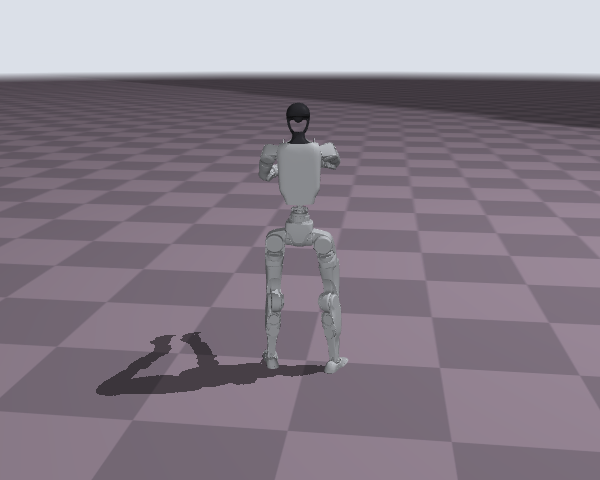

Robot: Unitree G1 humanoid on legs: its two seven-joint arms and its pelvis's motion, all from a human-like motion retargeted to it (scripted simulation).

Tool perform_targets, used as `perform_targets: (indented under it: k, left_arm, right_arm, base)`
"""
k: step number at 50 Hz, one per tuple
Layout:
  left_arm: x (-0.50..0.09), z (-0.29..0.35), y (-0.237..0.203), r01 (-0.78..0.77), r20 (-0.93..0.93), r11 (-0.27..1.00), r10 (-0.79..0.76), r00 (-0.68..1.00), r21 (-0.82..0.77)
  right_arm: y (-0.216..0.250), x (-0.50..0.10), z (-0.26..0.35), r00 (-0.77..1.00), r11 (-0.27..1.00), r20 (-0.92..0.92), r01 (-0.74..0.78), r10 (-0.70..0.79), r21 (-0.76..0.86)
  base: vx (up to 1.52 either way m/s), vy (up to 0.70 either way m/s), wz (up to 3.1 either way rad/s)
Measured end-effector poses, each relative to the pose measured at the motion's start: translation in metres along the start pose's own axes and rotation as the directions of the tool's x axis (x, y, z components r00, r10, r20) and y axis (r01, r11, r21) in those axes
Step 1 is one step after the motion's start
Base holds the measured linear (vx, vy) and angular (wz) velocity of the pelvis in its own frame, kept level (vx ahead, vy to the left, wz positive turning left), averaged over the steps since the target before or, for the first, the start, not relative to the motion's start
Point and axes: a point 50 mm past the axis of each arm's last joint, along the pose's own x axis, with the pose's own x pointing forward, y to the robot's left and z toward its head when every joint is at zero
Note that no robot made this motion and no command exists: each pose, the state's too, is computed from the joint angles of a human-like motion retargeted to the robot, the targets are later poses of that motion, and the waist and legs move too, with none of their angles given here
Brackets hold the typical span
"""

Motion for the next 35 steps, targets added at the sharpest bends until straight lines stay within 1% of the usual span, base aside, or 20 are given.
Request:
perform_targets:
  k: [3,5,7,10,13,15,17,20,24,27,28,29,32,35]
  left_arm:
    - [-0.013,-0.004,0.01,0.064,0.008,0.996,-0.064,0.998,0.069]
    - [-0.035,-0.009,0.024,0.108,0.004,0.99,-0.109,0.994,0.092]
    - [-0.065,-0.022,0.039,0.115,-0.038,0.99,-0.112,0.993,0.083]
    - [-0.118,-0.034,0.067,0.063,-0.108,0.998,-0.059,0.992,0.032]
    - [-0.165,-0.039,0.091,-0.034,-0.178,0.999,0.026,0.984,-0.037]
    - [-0.186,-0.039,0.098,-0.092,-0.203,0.992,0.073,0.977,-0.084]
    - [-0.189,-0.035,0.097,-0.115,-0.187,0.985,0.09,0.978,-0.126]
    - [-0.164,-0.026,0.081,-0.08,-0.106,0.983,0.063,0.992,-0.165]
    - [-0.096,-0.009,0.043,0.016,0.024,0.982,-0.012,1.0,-0.187]
    - [-0.044,0.004,0.018,0.026,0.064,0.983,-0.015,0.998,-0.179]
    - [-0.03,0.007,0.012,0.004,0.063,0.987,0.006,0.998,-0.158]
    - [-0.018,0.009,0.009,-0.014,0.058,0.992,0.021,0.998,-0.129]
    - [0.001,0.008,0.005,-0.026,0.028,0.999,0.026,0.999,-0.019]
    - [-0.003,0.003,0.011,0.01,0.009,0.999,-0.01,1.0,0.046]
  right_arm:
    - [-0.001,0.0,-0.006,0.999,1.0,-0.034,0.025,-0.025,0.015]
    - [0.0,0.0,-0.01,0.998,0.996,-0.054,0.038,-0.043,-0.085]
    - [-0.002,-0.002,-0.01,0.998,1.0,-0.052,0.025,-0.025,-0.005]
    - [-0.008,-0.002,-0.011,0.997,0.998,-0.056,0.054,-0.055,-0.012]
    - [-0.015,-0.002,-0.01,0.995,0.996,-0.04,0.085,-0.086,-0.038]
    - [-0.018,-0.003,-0.011,0.995,0.994,-0.035,0.096,-0.098,-0.054]
    - [-0.019,-0.003,-0.012,0.994,0.993,-0.036,0.101,-0.103,-0.062]
    - [-0.018,-0.003,-0.013,0.994,0.993,-0.044,0.1,-0.103,-0.059]
    - [-0.015,-0.003,-0.014,0.996,0.995,-0.041,0.081,-0.083,-0.059]
    - [-0.017,-0.003,-0.011,0.998,0.989,0.009,0.055,-0.054,-0.134]
    - [-0.017,-0.003,-0.012,0.997,0.995,-0.004,0.077,-0.078,-0.059]
    - [-0.018,-0.003,-0.012,0.996,0.995,-0.005,0.091,-0.091,-0.03]
    - [-0.018,-0.005,-0.011,0.997,0.996,0.023,0.074,-0.073,-0.045]
    - [-0.021,-0.006,-0.014,0.998,0.995,0.022,0.069,-0.067,-0.071]
  base:
    - [0.01,-0.01,-0.19]
    - [0.04,-0.01,-0.4]
    - [0.05,0.0,-0.45]
    - [0.05,0.0,-0.46]
    - [0.03,0.01,-0.35]
    - [0.01,0.0,-0.12]
    - [0.0,0.0,0.0]
    - [-0.03,0.01,0.29]
    - [-0.04,0.01,0.58]
    - [-0.04,0.0,0.63]
    - [-0.03,0.0,0.54]
    - [-0.02,0.0,0.47]
    - [0.0,0.0,0.19]
    - [0.01,-0.01,-0.09]
